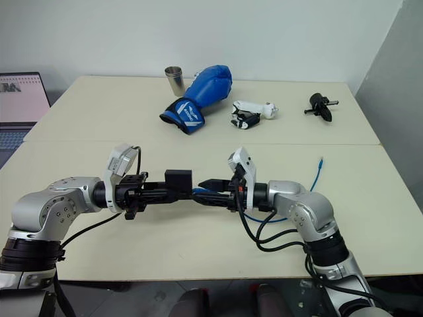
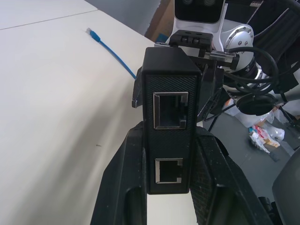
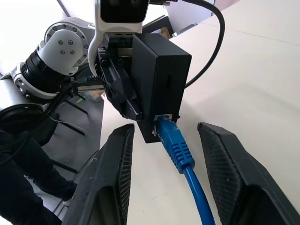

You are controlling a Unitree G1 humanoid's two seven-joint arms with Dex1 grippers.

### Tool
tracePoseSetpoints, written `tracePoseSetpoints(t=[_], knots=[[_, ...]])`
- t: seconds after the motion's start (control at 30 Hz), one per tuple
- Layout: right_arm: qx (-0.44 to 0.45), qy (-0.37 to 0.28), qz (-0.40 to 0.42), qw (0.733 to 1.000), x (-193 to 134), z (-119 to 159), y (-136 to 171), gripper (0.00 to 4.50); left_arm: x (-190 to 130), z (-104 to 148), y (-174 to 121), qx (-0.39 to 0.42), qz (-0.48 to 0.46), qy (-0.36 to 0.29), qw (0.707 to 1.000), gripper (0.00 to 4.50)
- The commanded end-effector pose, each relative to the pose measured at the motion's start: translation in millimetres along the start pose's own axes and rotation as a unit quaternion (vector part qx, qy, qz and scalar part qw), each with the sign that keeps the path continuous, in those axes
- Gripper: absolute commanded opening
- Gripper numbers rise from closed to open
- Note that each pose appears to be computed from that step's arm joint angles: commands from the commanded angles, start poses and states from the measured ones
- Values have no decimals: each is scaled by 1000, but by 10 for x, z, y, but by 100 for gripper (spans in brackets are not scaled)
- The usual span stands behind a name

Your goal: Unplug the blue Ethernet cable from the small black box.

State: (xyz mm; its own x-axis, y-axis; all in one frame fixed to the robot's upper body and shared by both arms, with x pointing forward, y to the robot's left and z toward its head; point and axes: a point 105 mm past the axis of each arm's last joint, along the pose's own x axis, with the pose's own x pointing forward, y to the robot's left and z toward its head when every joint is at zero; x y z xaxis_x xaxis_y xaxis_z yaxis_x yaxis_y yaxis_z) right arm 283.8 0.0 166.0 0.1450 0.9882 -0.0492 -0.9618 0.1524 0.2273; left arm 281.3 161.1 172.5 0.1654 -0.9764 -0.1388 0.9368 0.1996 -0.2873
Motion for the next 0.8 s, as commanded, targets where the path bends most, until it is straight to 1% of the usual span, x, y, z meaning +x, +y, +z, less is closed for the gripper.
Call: tracePoseSetpoints(t=[0.03,0.23,0.33,0.5,0.53,0.57,0.63,0.8], knots=[[-19,-9,13,1000,-7,101,43,227,-9,83,-17,18,-5,-6,1000,79],[-16,-10,17,1000,6,104,56,227,-5,80,-16,18,-6,-6,1000,79],[-16,-7,19,1000,8,96,64,174,3,71,-15,17,-6,-7,1000,79],[-19,-1,21,1000,10,83,74,55,20,63,-13,16,-7,-8,1000,79],[-20,0,21,1000,11,82,76,49,26,61,-11,16,-7,-8,1000,79],[-20,0,21,1000,11,81,77,15,29,60,-9,16,-7,-9,1000,79],[-23,4,22,999,11,78,83,7,36,57,-7,16,-7,-8,1000,79],[-26,10,25,999,10,68,93,6,49,57,3,17,-8,-8,1000,79]])
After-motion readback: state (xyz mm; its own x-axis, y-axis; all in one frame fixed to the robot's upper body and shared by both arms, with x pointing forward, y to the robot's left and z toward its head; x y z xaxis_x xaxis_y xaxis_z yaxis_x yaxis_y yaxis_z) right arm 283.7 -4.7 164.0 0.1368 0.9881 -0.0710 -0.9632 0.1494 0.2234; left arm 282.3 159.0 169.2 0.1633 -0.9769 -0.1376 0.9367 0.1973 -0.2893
